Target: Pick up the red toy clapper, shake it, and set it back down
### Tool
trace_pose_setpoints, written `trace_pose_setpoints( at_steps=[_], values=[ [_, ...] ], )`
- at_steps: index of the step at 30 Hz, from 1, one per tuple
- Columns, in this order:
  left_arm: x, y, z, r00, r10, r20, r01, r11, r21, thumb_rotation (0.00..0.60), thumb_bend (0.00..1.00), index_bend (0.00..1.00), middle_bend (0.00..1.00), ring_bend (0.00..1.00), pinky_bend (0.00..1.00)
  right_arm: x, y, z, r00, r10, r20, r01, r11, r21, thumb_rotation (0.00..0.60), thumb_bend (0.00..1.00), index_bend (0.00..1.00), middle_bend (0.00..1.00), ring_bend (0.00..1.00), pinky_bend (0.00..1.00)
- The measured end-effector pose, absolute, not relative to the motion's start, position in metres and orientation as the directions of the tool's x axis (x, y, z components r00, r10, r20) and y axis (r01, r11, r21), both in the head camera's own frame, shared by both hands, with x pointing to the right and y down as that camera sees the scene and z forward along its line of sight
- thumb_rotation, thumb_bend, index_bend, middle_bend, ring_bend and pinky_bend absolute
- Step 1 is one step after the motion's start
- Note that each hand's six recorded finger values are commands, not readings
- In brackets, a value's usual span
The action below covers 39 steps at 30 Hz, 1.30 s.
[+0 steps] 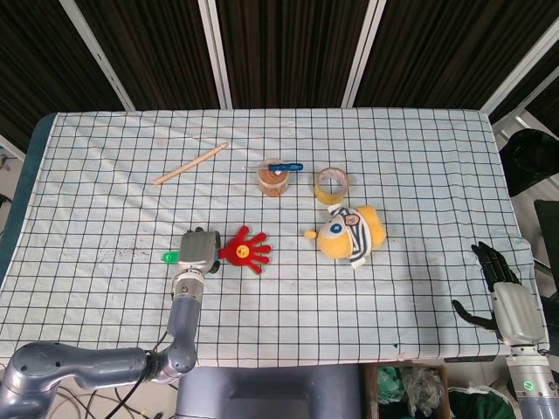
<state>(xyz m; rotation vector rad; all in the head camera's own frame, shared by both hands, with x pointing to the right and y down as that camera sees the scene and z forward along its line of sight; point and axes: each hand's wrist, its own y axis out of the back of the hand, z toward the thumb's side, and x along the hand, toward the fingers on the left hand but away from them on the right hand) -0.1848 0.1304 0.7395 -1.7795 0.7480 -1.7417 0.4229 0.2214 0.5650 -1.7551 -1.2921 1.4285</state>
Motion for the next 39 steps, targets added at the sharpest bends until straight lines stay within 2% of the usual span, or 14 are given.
trace_pose_setpoints(
  at_steps=[9, 23, 30, 39],
  values=[
    [-0.18, 0.126, 0.731, 0.051, -0.748, 0.662, -0.111, -0.663, -0.74, 0.6, 0.47, 0.66, 0.64, 0.4, 0.5, 0.422, 0.222, 0.565, -0.016, 0.901, -0.434, 0.341, -0.403, -0.849, 0.6, 0.22, 0.0, 0.0, 0.0, 0.18],
    [-0.164, 0.116, 0.703, 0.176, -0.842, 0.51, -0.34, -0.538, -0.772, 0.6, 0.55, 0.71, 0.78, 0.64, 0.81, 0.423, 0.222, 0.565, -0.019, 0.9, -0.436, 0.343, -0.403, -0.848, 0.6, 0.22, 0.0, 0.0, 0.0, 0.18],
    [-0.158, 0.113, 0.685, 0.231, -0.872, 0.431, -0.464, -0.488, -0.739, 0.6, 0.56, 0.72, 0.8, 0.68, 0.85, 0.423, 0.221, 0.565, -0.022, 0.899, -0.437, 0.345, -0.403, -0.847, 0.6, 0.22, 0.0, 0.0, 0.0, 0.18],
    [-0.157, 0.111, 0.65, 0.314, -0.899, 0.306, -0.642, -0.439, -0.629, 0.6, 0.57, 0.72, 0.81, 0.68, 0.85, 0.424, 0.221, 0.565, -0.023, 0.899, -0.436, 0.343, -0.403, -0.848, 0.6, 0.22, 0.0, 0.0, 0.0, 0.18]
  ],
)
